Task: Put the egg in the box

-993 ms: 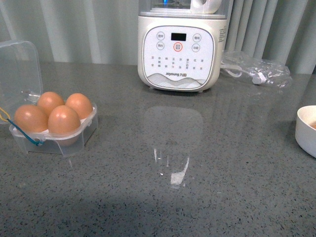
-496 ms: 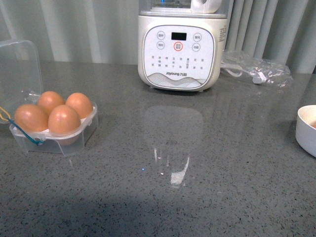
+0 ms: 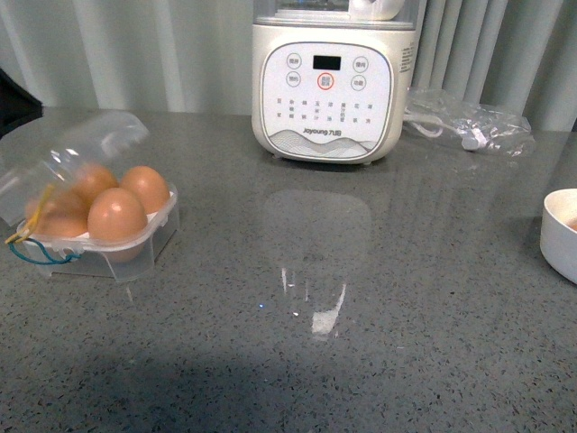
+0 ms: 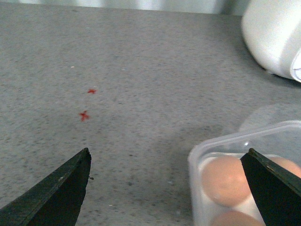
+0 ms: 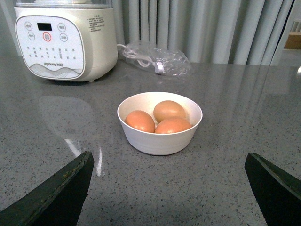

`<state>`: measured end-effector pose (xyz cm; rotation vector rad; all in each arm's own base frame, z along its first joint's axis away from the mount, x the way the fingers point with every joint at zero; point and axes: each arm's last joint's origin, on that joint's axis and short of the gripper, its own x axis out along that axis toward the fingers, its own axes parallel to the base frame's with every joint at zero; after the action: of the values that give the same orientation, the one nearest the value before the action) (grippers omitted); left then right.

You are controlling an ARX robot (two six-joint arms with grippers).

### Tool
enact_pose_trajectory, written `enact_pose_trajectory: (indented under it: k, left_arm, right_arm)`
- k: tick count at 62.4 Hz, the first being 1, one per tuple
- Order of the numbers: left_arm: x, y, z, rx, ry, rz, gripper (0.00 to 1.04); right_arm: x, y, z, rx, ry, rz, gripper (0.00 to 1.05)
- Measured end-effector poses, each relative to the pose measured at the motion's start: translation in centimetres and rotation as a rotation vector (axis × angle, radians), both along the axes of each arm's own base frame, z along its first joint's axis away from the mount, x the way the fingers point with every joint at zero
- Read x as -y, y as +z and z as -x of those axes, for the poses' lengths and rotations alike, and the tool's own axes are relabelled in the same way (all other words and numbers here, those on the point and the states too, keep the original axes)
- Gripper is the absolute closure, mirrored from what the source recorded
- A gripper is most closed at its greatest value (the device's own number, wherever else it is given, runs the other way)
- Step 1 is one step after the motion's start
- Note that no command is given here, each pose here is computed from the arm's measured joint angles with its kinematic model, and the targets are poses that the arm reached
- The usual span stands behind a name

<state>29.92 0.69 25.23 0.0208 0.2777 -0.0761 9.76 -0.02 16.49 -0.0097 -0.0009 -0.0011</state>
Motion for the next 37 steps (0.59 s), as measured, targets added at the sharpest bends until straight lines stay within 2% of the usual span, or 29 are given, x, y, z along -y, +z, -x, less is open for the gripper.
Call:
enact_pose_trajectory:
  k: [10,18,37]
  left_arm:
    - [2.9,0.1,1.1,-0.016,-0.116,-0.011,0.07]
    - [4.6,-0.7,2.0,-0.066,-0.206,-0.061,0.07]
    - [4.3,-1.1,2.5,-0.098,-0.223,-0.078,0.07]
  right_arm:
    - [0.0,0.0,0.0,0.0,0.0,0.0,0.07]
    - [0.0,0.0,0.0,0.0,0.0,0.0,0.07]
    - [0.0,0.0,0.0,0.0,0.0,0.0,0.07]
